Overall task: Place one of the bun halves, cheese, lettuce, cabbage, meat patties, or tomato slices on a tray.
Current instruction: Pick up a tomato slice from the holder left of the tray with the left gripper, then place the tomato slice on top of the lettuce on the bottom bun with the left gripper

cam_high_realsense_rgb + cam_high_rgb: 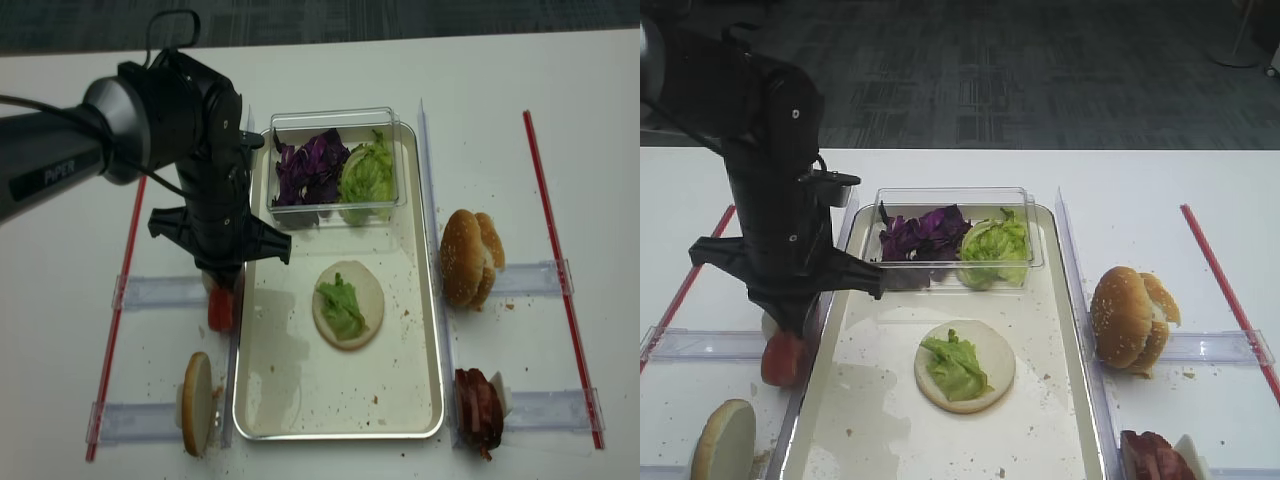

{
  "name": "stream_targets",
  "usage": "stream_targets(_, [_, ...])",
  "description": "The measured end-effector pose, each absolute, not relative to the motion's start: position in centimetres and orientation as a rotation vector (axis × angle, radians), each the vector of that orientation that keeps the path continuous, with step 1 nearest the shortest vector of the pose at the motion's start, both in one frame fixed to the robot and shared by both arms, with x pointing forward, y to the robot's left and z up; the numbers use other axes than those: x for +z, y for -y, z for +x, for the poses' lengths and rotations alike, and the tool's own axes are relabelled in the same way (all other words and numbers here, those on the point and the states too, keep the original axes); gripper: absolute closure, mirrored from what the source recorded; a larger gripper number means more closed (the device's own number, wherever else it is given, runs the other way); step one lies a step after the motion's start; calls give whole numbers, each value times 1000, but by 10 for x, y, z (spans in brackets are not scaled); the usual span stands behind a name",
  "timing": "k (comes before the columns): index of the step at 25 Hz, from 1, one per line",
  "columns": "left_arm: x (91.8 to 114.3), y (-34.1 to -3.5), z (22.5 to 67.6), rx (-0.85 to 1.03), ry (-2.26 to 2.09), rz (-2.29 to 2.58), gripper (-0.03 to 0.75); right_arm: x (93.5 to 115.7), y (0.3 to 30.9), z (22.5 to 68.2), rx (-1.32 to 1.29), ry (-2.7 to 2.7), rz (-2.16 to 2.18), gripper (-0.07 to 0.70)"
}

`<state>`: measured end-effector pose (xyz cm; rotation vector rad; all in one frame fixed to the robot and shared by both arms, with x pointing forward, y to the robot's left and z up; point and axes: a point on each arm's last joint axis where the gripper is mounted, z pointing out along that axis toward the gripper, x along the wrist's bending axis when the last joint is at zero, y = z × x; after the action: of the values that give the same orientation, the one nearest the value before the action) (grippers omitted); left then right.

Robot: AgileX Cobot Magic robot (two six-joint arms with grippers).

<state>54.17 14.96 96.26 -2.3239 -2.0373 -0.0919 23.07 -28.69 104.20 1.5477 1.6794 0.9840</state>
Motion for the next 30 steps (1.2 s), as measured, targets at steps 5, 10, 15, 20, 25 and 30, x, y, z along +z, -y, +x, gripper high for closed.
stream_targets(5, [982,-152,537,-124,2058,-2370,704,1042,287,231,984,-1679,1548,-48])
stream_targets(10, [1002,-155,531,-152,2080,-2403,704,1042,287,231,984,-1679,1548,-48])
stream_targets(15, [1012,-154,526,-117,2077,-2451,705,1042,287,231,984,-1679,1548,-48])
stream_targets(20, [1012,-145,522,35,2049,-2544,705,1042,287,231,984,-1679,1548,-48])
stream_targets(25, [1016,-126,517,323,2020,-2728,705,1042,287,231,984,-1679,1548,-48])
stream_targets(30, [1024,-108,512,622,1975,-2891,706,1042,287,231,984,-1679,1548,-48])
